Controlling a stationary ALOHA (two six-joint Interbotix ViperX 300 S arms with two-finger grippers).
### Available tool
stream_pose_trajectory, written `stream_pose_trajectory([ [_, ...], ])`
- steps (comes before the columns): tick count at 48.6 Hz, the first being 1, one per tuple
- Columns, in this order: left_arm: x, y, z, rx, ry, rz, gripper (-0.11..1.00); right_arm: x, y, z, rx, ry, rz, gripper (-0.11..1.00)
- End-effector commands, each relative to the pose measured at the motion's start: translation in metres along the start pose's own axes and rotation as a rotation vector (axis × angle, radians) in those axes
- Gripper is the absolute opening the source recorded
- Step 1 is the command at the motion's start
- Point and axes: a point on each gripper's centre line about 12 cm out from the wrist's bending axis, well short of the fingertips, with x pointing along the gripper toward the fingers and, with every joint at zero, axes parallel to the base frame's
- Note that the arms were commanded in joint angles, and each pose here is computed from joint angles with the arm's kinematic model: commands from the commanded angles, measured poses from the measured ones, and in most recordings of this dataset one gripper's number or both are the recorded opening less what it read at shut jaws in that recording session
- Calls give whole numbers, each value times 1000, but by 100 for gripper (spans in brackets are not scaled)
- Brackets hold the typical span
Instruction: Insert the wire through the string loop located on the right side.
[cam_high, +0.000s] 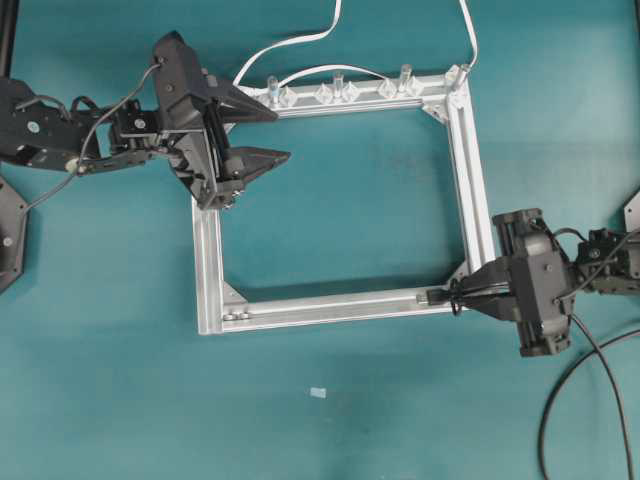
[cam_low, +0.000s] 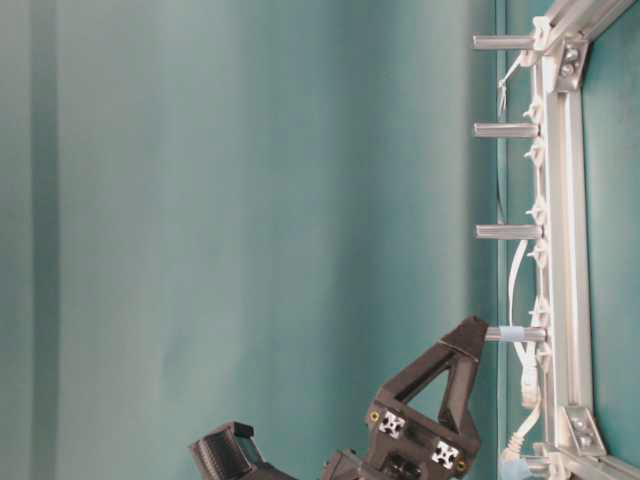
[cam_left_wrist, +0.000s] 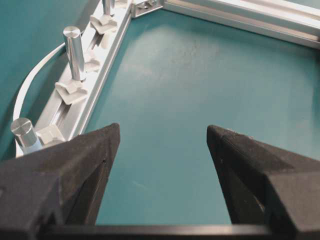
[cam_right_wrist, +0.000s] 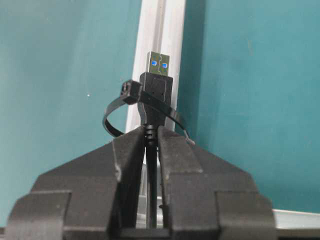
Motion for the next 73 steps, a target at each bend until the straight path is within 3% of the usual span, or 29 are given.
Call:
stream_pose_trajectory([
  [1, -3, -3, 13, 11, -42, -9, 75, 0, 0, 9, 3, -29, -3, 11],
  [23, -3, -8, 14, 6, -42, -23, 75, 0, 0, 7, 2, -26, -3, 11],
  [34, -12, -51, 9, 21, 6, -134, 75, 0, 0, 7, 2, -26, -3, 11],
  [55, -38, -133, -18, -77, 166, -336, 75, 0, 0, 6, 0, -24, -3, 11],
  [63, -41, -140, -21, -100, 196, -347, 75, 0, 0, 6, 2, -22, -3, 11],
  [73, -38, -140, -22, -98, 201, -344, 75, 0, 0, 5, 2, -19, -3, 11],
])
